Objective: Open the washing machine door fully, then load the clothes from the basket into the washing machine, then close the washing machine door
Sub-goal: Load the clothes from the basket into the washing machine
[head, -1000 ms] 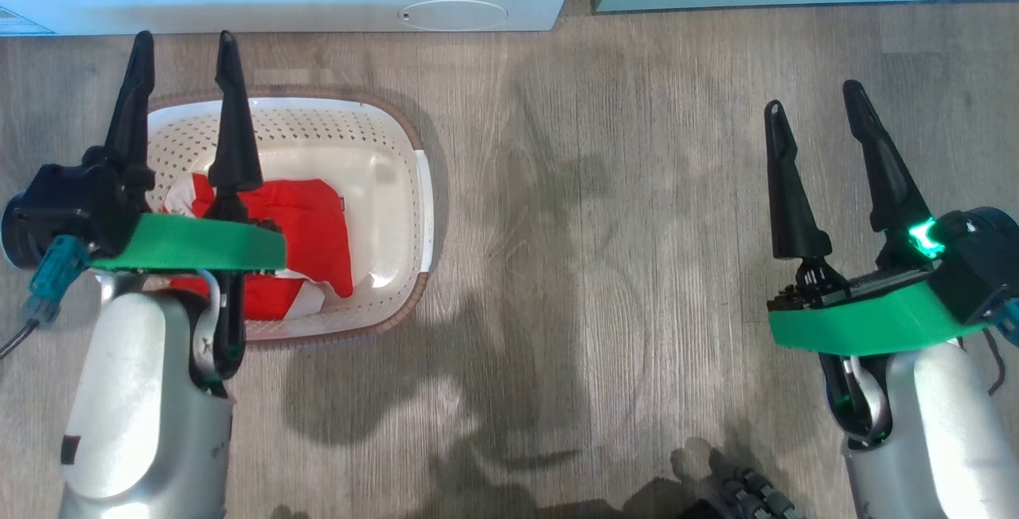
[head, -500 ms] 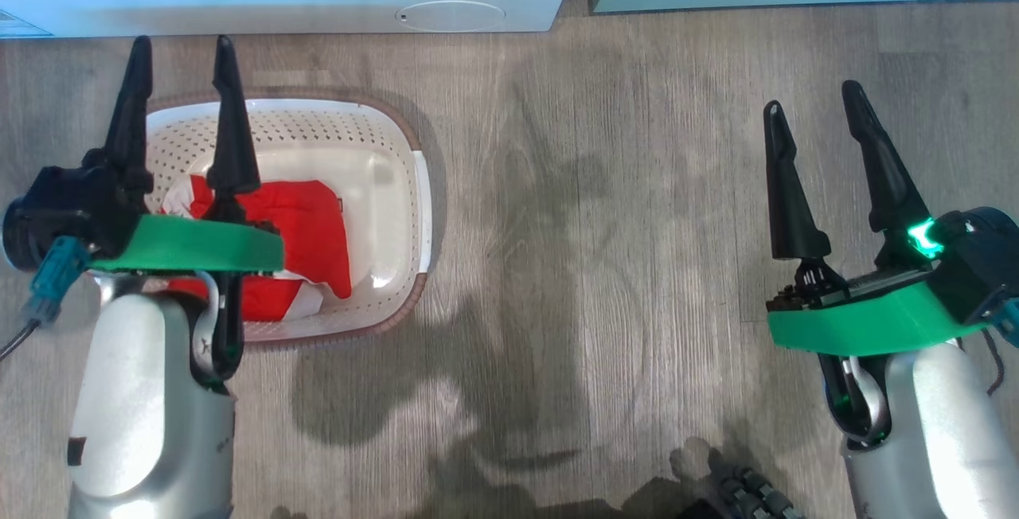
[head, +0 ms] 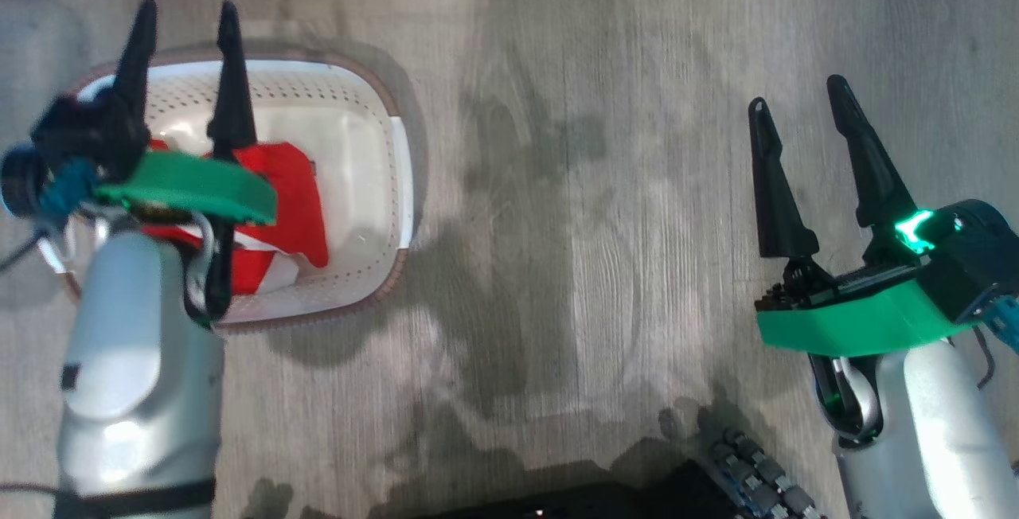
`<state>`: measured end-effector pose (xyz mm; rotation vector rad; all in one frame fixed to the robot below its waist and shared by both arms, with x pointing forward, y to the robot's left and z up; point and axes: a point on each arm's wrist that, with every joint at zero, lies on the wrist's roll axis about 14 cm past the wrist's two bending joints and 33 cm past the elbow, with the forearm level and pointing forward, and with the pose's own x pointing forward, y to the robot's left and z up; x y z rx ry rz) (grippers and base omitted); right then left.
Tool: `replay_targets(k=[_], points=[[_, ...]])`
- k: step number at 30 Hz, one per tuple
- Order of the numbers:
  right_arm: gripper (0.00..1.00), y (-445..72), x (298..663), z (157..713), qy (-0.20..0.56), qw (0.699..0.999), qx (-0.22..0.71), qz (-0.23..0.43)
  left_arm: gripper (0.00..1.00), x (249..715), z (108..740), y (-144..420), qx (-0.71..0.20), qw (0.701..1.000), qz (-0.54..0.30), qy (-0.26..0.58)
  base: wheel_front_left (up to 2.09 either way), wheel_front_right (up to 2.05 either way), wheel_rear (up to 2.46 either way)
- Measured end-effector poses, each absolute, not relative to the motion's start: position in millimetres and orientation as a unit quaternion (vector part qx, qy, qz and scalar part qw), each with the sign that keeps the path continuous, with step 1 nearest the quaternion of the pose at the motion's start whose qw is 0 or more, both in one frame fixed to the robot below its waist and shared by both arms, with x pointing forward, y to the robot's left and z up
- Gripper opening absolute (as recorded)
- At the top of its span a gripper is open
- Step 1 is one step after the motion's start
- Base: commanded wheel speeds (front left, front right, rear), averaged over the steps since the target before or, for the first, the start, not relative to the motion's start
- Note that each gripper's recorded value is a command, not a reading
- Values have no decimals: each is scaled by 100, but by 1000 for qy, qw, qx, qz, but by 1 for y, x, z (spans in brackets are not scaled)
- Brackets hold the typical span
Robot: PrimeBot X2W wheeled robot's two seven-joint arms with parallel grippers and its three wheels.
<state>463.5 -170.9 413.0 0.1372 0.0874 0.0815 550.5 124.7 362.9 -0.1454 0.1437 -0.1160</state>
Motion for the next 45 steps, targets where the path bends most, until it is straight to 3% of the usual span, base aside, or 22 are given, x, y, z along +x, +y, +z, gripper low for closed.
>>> replay_targets(k=[13, 37, 39, 45], points=[[100, -188, 458, 396, 69, 995, 65, 17, 100, 620, 343, 125, -61, 993, -46, 85, 0, 0, 0], [100, -194, 453, 393, 76, 995, 72, 6, 100, 656, 325, 121, -97, 988, -32, 116, 0, 0, 0], [100, -193, 453, 392, 77, 994, 73, 8, 0, 657, 324, 120, -103, 987, -36, 119, 0, 0, 0], [100, -191, 458, 393, 72, 995, 74, 12, 0, 657, 322, 122, -107, 987, -37, 118, 0, 0, 0]])
